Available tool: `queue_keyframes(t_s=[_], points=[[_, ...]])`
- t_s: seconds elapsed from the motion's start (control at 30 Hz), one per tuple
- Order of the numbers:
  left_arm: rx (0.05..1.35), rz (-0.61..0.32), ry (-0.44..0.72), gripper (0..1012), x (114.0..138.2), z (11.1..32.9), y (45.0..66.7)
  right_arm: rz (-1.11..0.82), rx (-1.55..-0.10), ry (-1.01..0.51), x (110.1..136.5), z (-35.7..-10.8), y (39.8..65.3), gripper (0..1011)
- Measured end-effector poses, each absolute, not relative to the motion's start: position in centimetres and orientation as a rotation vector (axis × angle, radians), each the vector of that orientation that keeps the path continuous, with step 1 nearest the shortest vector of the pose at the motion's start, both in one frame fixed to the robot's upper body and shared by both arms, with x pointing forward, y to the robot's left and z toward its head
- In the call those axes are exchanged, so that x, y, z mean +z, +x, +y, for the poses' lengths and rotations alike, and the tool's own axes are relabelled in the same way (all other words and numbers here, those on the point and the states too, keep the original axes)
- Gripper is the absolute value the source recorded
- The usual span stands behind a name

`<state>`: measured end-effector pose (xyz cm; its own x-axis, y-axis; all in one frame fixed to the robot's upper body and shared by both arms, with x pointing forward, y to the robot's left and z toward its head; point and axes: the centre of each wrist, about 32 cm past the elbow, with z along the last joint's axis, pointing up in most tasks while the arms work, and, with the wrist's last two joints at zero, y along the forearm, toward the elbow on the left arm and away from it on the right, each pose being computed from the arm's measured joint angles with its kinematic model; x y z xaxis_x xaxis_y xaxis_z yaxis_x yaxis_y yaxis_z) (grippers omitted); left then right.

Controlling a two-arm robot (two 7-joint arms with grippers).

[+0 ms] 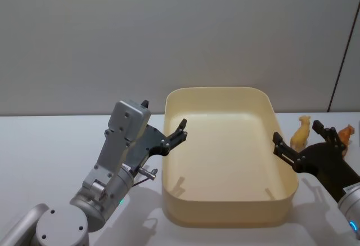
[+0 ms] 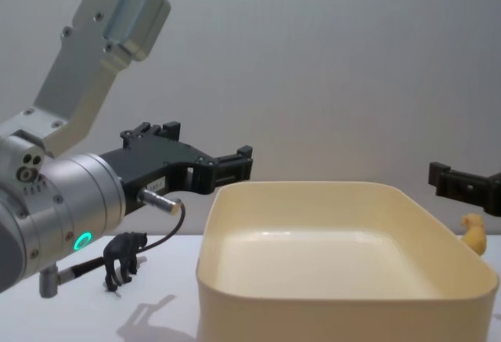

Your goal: Pick up the toy alternately with two hands and place it into the central storage box.

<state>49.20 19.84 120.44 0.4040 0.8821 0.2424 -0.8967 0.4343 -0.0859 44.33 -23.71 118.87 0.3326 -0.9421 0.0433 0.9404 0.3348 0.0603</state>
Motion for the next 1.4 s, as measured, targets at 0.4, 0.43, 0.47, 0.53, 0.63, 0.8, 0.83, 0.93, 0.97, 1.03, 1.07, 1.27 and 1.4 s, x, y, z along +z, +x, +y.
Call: queue_keyframes(t_s=[0.4,0.43,0.47,0.53,0.63,0.8,0.83,0.93,0.97,1.03,1.07,1.27,1.4], points=[[1.124,-0.268,0.061,1001,120.44,19.84,49.20,-0.075,-1.229,0.026,118.87,-23.71,44.33,1001],[1.124,-0.268,0.061,1001,120.44,19.84,49.20,-0.075,-1.230,0.026,118.87,-23.71,44.33,1001],[1.124,-0.268,0.061,1002,120.44,19.84,49.20,-0.075,-1.229,0.026,118.87,-23.71,44.33,1001],[1.124,-0.268,0.061,1001,120.44,19.84,49.20,-0.075,-1.230,0.026,118.87,-23.71,44.33,1001],[1.124,-0.268,0.061,1001,120.44,19.84,49.20,-0.075,-1.229,0.026,118.87,-23.71,44.33,1001],[1.124,-0.268,0.061,1001,120.44,19.84,49.20,-0.075,-1.230,0.026,118.87,-23.71,44.33,1001],[1.124,-0.268,0.061,1001,120.44,19.84,49.20,-0.075,-1.229,0.026,118.87,-23.71,44.33,1001],[1.124,-0.268,0.061,1001,120.44,19.84,49.20,-0.075,-1.229,0.026,118.87,-23.71,44.33,1001],[1.124,-0.268,0.061,1002,120.44,19.84,49.20,-0.075,-1.229,0.026,118.87,-23.71,44.33,1001],[1.124,-0.268,0.061,1001,120.44,19.84,49.20,-0.075,-1.230,0.026,118.87,-23.71,44.33,1001],[1.124,-0.268,0.061,1001,120.44,19.84,49.20,-0.075,-1.229,0.026,118.87,-23.71,44.33,1001],[1.124,-0.268,0.061,1002,120.44,19.84,49.20,-0.075,-1.229,0.026,118.87,-23.71,44.33,1001],[1.124,-0.268,0.061,1001,120.44,19.84,49.20,-0.075,-1.230,0.026,118.87,-23.71,44.33,1001]])
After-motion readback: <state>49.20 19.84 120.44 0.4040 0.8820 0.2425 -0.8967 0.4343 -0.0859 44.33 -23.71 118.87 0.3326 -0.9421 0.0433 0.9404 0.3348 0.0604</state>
